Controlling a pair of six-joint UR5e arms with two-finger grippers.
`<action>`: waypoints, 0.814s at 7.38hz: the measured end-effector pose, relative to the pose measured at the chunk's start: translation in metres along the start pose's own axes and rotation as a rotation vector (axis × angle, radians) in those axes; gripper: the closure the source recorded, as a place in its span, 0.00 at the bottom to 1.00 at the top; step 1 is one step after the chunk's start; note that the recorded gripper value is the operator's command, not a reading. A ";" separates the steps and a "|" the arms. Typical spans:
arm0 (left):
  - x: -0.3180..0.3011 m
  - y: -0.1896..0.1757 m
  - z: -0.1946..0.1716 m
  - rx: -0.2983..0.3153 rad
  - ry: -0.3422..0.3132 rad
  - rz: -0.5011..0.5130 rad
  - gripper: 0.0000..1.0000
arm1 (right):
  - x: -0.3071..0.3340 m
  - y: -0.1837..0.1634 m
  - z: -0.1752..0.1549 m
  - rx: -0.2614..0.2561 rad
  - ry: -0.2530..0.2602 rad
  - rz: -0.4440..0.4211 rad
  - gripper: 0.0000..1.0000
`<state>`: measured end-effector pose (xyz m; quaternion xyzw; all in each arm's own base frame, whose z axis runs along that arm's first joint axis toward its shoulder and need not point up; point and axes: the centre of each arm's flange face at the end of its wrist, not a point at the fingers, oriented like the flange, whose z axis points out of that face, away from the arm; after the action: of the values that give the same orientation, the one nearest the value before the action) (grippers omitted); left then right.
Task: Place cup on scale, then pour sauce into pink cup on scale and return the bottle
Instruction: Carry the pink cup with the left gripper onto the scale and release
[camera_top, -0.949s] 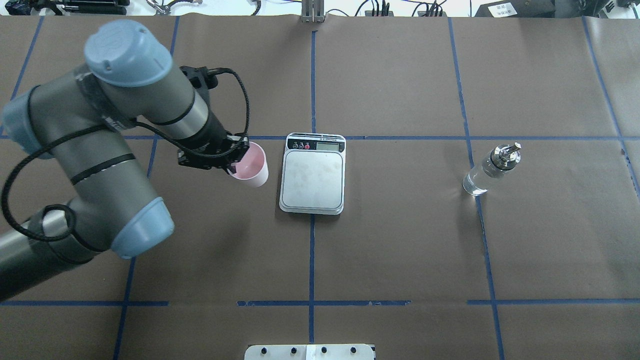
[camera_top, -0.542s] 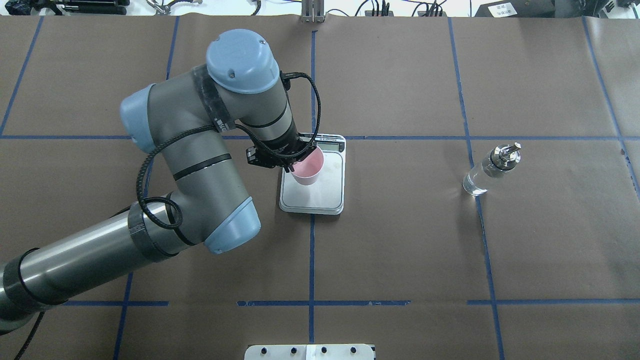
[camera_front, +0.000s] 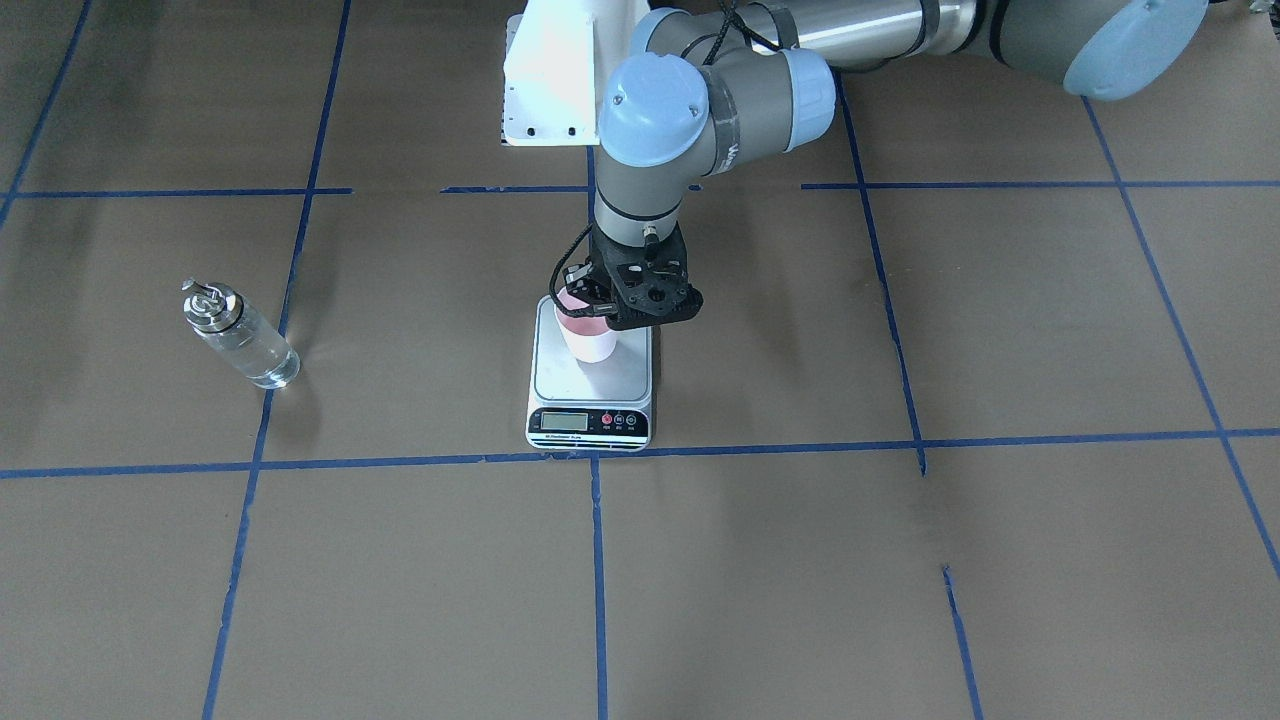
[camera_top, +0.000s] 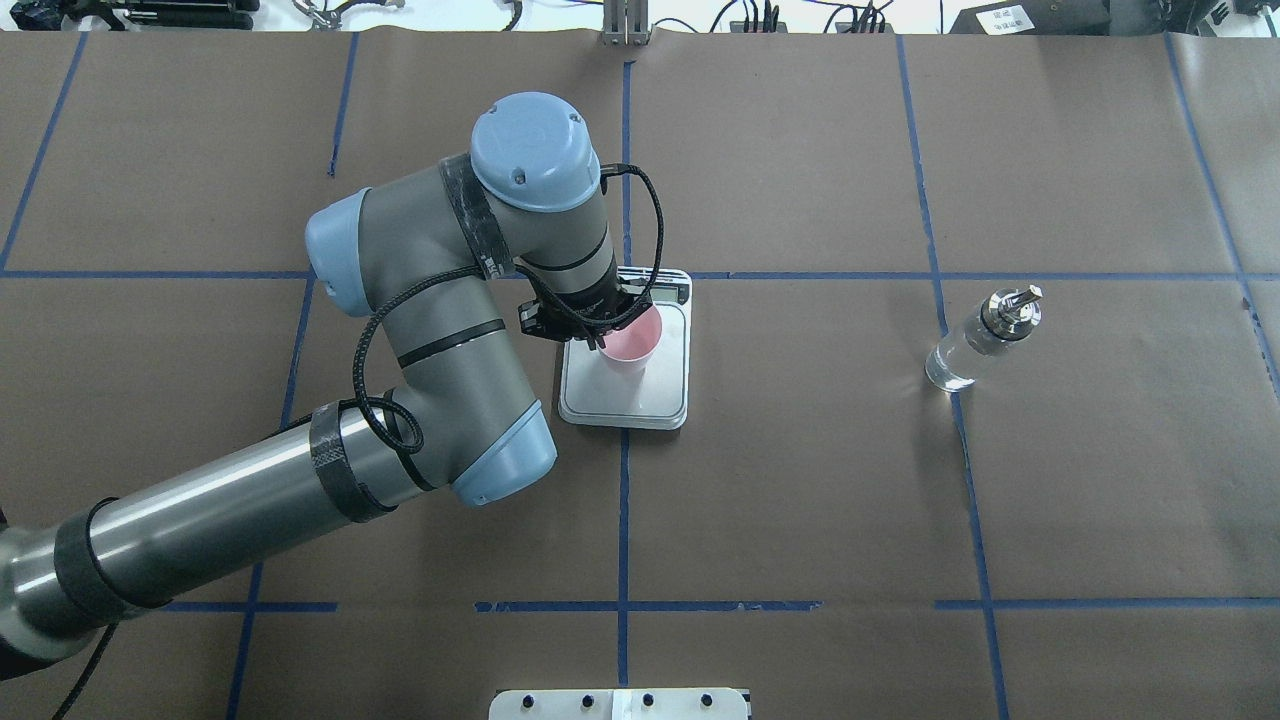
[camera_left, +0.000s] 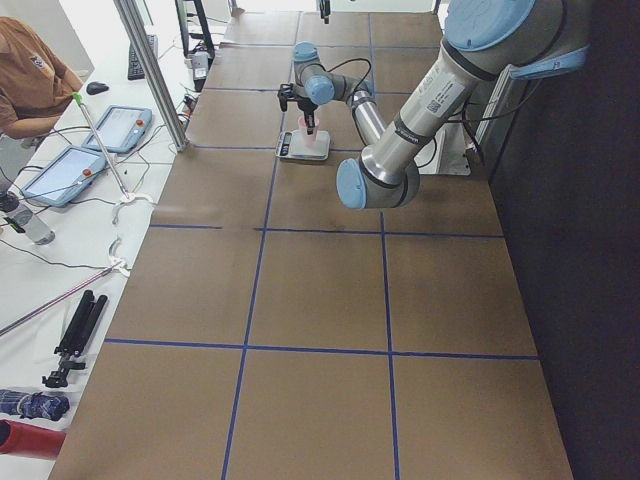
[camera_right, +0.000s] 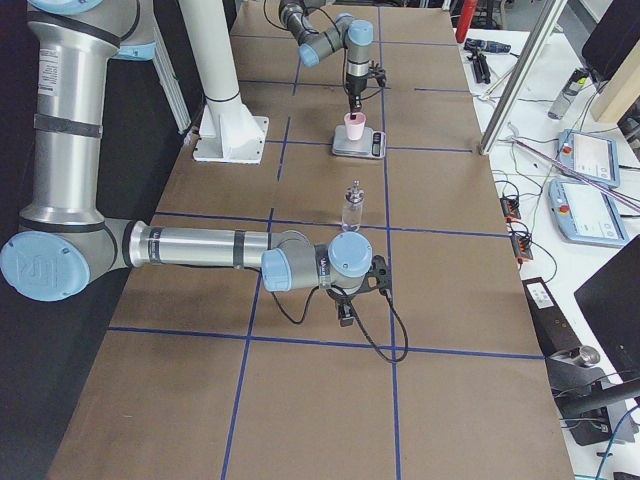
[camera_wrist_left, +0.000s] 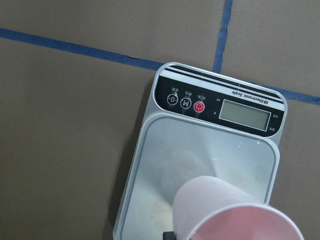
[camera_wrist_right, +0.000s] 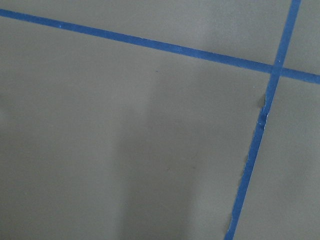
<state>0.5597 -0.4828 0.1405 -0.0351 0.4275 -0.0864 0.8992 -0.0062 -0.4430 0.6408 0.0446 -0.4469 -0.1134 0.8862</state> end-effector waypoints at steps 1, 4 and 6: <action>0.000 -0.001 0.003 0.000 0.004 0.002 0.82 | 0.000 0.000 0.000 0.000 -0.001 0.000 0.00; -0.001 -0.001 0.004 -0.002 0.004 0.002 0.58 | -0.001 -0.001 0.000 0.001 -0.001 -0.001 0.00; -0.007 0.006 -0.019 0.008 0.033 0.011 0.54 | -0.006 -0.004 -0.002 0.006 -0.002 -0.014 0.00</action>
<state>0.5417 -0.4756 0.1328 -0.0280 0.4422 -0.0837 0.8926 -0.0085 -0.4453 0.6345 0.0502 -0.4480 -0.1185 0.8847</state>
